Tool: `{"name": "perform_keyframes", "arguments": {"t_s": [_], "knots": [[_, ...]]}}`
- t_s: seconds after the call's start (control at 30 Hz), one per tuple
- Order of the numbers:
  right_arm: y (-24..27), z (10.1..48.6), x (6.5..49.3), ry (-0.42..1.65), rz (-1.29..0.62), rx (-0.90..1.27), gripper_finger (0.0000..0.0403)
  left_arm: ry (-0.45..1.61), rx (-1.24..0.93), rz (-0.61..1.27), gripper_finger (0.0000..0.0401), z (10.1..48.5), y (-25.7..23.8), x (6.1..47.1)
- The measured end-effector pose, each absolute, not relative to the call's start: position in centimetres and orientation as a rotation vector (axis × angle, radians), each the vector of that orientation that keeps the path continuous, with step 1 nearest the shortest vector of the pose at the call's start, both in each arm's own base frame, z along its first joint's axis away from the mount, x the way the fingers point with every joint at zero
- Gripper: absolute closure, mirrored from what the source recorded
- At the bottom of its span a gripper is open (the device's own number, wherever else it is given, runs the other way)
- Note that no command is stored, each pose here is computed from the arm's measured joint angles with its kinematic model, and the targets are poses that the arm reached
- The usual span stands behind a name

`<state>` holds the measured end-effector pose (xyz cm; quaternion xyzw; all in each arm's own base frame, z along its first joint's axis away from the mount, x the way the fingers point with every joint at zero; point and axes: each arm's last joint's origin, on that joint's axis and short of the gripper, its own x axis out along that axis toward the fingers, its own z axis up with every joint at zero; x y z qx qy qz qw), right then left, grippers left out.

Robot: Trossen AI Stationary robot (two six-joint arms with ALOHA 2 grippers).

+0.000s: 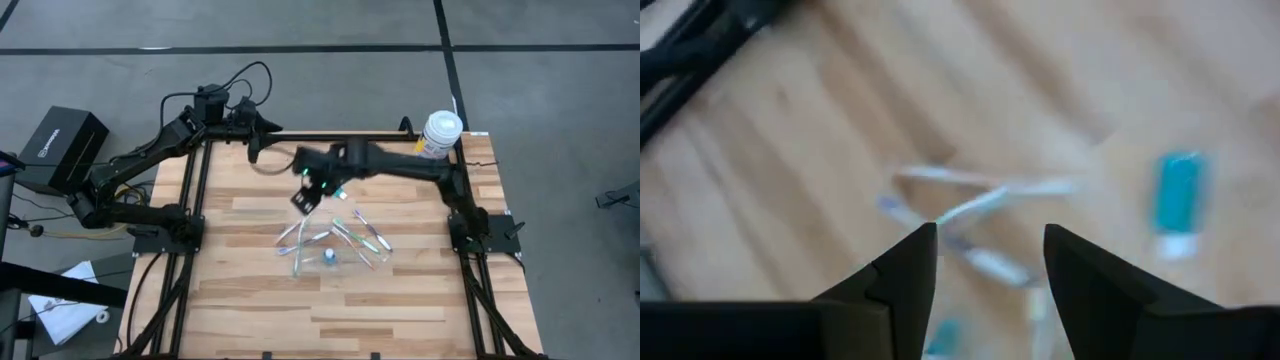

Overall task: Pick & Place toothbrushing station
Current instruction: Put the blue mouthwash into the transparent organizer

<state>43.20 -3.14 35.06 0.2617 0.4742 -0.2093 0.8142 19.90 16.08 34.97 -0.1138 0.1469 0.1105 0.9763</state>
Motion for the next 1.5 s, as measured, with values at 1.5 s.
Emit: {"name": "perform_keyframes", "arguments": {"t_s": [1.5], "knots": [[-12.4, 49.8, 27.2, 0.6, -0.511, 0.294, 0.0231, 1.072, 0.401, -0.05, 0.0242, 20.6, 16.5, 37.1]]}}
